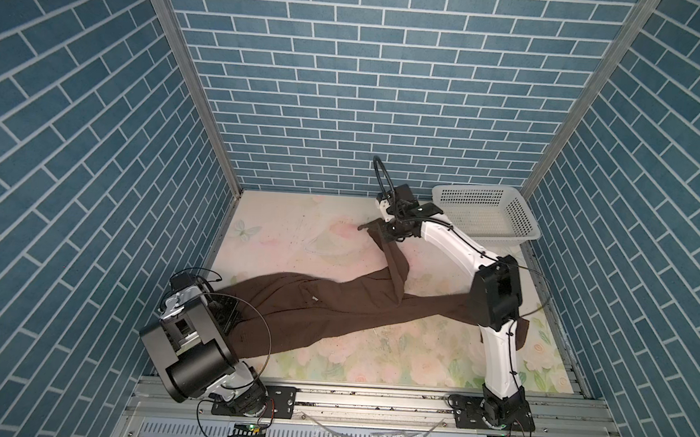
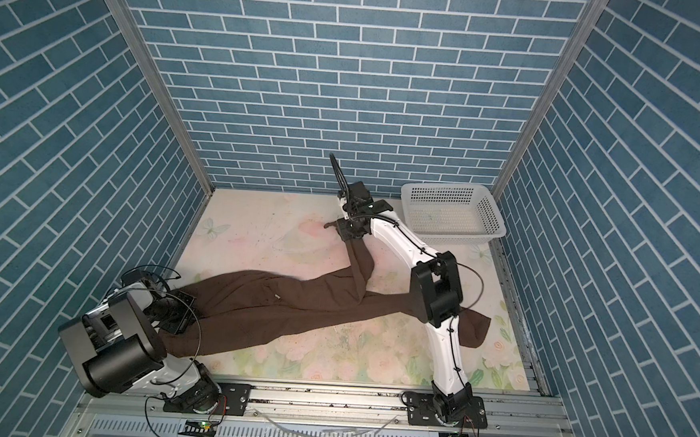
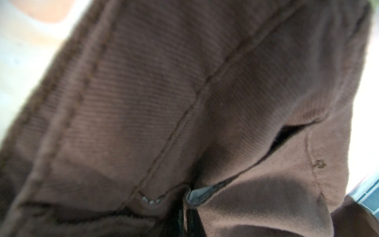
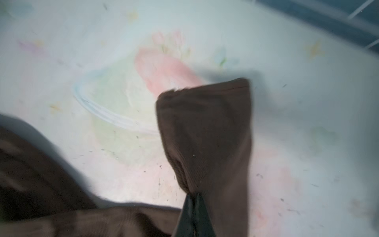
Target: Fold and stack the trousers
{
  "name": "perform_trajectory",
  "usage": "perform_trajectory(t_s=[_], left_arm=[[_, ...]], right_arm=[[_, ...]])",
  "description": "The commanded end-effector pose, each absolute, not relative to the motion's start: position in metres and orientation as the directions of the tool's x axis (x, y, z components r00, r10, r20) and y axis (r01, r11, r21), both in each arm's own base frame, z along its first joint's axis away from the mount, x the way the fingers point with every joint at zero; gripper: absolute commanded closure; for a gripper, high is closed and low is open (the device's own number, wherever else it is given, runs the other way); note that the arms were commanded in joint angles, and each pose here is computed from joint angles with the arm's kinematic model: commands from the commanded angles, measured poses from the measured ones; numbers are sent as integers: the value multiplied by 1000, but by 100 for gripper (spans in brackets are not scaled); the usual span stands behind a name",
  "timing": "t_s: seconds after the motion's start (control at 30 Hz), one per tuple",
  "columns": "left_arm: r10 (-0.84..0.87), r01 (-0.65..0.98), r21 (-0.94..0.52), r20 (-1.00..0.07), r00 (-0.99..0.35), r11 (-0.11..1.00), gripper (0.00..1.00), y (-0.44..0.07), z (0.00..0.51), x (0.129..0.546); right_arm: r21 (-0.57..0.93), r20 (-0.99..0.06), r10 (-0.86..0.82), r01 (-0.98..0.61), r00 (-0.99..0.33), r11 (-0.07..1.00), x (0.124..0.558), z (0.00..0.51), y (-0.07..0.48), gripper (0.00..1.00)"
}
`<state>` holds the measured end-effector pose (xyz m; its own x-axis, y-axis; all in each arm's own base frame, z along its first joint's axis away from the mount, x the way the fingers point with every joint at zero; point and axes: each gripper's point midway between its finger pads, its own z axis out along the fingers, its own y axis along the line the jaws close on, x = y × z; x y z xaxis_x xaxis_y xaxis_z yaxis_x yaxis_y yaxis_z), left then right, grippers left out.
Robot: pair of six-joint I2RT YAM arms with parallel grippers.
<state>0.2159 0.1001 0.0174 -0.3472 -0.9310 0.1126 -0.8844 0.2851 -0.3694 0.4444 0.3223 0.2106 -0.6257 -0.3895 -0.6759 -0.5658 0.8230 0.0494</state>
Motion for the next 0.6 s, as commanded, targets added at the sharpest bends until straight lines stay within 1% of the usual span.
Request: perform_trajectory(t_s=[0.0,0.1,0.13,0.2,0.3,0.33,0.37,0.4,0.47,0.57], left_arm=[[-927,-892,-353,140,-349,283,92,99,11,214],[-926,-893,-351,143,-350,283,92,100,8,214],[-926,-893,-352,145,-348,281,92,100,7,215],[-927,-895,-351,151,-344,275,92,99,5,215],[-928,-898,-349,158,-339,268,92,99,2,215],[-927,-898,-349,160,-338,268,92,99,2,215],[-928,-899,-348,161,-337,266,92,99,2,215],[-928,-899,-347,158,-337,268,92,100,2,215],[-929,-900,-348,159,-334,264,92,99,3,215],[-930,-898,-353,156,-334,263,92,99,5,215]], right_arm=[[-30,-846,-271,-468,-458,883,424,321,266,100],[35,-871,-96,-256,-481,966,393,313,186,100],[62,-853,-25,-149,-521,987,382,291,153,100],[94,-807,110,58,-581,994,352,251,92,100],[77,-674,289,325,-680,943,297,180,23,53],[71,-632,339,384,-697,921,280,163,8,44],[70,-601,377,423,-705,903,269,152,0,37],[72,-577,411,457,-706,887,259,143,-8,34],[90,-559,448,486,-698,869,253,139,-13,30],[102,-575,447,482,-685,870,262,148,-14,29]])
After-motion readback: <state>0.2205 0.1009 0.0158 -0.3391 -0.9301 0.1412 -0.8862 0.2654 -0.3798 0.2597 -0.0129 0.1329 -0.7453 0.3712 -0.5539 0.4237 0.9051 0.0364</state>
